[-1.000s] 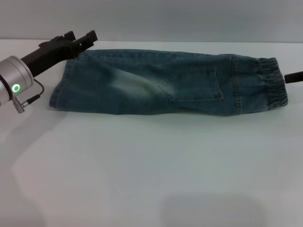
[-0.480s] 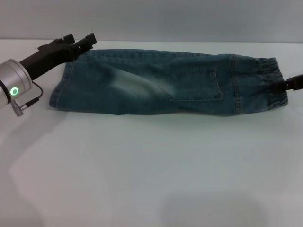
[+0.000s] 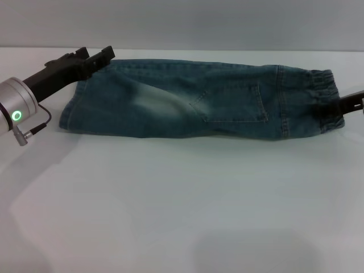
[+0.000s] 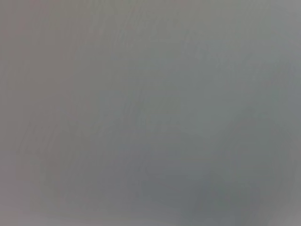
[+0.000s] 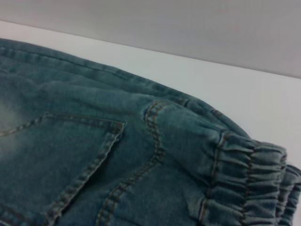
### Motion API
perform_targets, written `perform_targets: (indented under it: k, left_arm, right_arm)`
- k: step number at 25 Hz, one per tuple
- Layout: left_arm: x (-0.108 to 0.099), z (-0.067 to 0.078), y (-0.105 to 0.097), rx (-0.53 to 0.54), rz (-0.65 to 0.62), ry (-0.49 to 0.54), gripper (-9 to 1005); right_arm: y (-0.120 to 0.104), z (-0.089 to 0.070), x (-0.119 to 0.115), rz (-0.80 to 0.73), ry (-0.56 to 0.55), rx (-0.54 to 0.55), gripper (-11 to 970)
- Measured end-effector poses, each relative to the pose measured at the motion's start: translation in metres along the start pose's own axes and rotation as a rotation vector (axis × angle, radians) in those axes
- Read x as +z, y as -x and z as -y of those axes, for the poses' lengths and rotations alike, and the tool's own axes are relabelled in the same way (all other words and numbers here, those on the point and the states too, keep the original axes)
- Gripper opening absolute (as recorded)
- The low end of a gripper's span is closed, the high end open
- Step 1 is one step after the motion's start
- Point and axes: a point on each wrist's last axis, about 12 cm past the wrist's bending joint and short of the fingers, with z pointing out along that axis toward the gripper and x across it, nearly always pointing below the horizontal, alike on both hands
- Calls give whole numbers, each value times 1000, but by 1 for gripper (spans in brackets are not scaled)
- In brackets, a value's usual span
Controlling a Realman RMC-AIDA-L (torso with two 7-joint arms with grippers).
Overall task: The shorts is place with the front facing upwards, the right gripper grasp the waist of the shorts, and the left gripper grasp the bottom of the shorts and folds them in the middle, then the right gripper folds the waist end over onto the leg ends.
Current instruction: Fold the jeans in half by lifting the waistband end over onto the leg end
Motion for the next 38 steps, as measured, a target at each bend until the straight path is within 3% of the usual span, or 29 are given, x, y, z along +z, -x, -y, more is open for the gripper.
perform_targets:
  k: [19, 24, 30, 38]
  left_arm:
    - [-10, 1, -9, -17, 2, -24, 800]
    - [-11, 4, -9, 13, 9, -53, 800]
    - [-8, 7, -11, 31, -7, -70, 799]
    - [0, 13, -10, 45, -21, -95, 799]
  right_arm:
    - [-4, -16, 7, 37, 9, -63, 448]
    - [-8, -18, 5, 112, 11, -74, 265]
    - [-16, -19, -12, 126, 76, -78, 105]
    - [-44, -13, -59, 88, 116, -106, 69]
